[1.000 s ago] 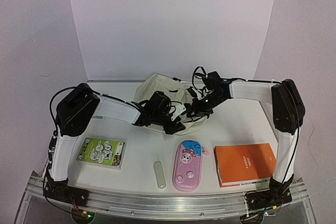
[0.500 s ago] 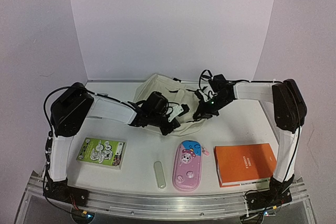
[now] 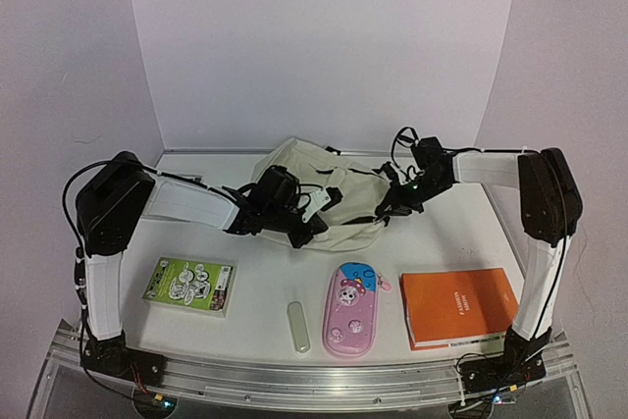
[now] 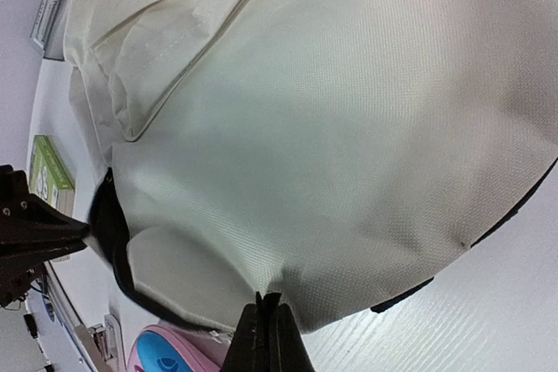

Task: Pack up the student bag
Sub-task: Unzip the student bag at the center of the board.

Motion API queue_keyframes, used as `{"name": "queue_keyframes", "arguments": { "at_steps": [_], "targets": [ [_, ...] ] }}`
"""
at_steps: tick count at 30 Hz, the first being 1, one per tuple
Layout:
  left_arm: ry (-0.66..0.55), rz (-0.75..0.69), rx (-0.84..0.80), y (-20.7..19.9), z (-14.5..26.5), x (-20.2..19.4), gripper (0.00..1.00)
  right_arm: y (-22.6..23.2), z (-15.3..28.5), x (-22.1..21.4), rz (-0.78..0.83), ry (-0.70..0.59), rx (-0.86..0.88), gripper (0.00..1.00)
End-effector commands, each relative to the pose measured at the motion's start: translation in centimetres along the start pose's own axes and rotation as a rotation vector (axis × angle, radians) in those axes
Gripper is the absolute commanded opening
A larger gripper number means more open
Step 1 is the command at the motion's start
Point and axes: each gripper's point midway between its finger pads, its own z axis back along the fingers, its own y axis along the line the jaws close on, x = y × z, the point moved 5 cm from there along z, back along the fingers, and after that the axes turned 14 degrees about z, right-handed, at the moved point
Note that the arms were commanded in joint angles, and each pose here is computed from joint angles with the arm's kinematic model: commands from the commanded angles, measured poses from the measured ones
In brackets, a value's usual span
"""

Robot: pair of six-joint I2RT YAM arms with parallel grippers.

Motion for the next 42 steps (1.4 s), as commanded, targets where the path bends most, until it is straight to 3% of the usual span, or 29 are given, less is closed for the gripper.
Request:
{"name": "queue_keyframes", "arguments": {
  "at_steps": [1,3,6,11,15,24,31,42],
  "targets": [
    [-0.008,-0.021,0.04,0.2,1.9,1.3,0.25,-0.5,1.8,1.2,-0.059,-0.051,0.015,0.0],
    [-0.026,-0.037,0.021,-0.8,1.8,2.1,0.45,-0.1,1.8,1.4,-0.065,-0.059,0.031,0.0],
    [-0.039,-0.051,0.001,-2.0,1.1,3.1,0.61,0.6,1.9,1.7,-0.063,-0.069,0.049,0.0],
    [-0.02,-0.095,0.017,-3.6,-2.2,3.7,0.74,1.6,1.9,1.9,-0.06,-0.079,0.068,0.0],
    [-0.037,-0.092,0.012,-4.1,-4.4,4.9,0.74,2.1,1.8,1.8,-0.057,-0.077,0.078,0.0],
    [-0.009,-0.089,0.076,-3.4,-7.6,5.1,0.62,2.9,1.9,2.2,-0.056,-0.091,0.097,0.0],
    [-0.002,-0.091,0.138,-2.8,-5.9,4.6,0.03,2.2,2.3,2.2,-0.042,-0.099,0.054,0.0],
    [-0.011,-0.057,0.202,-0.7,-0.7,1.9,0.0,-5.5,4.6,3.2,-0.063,-0.151,-0.165,0.0]
  ]
}}
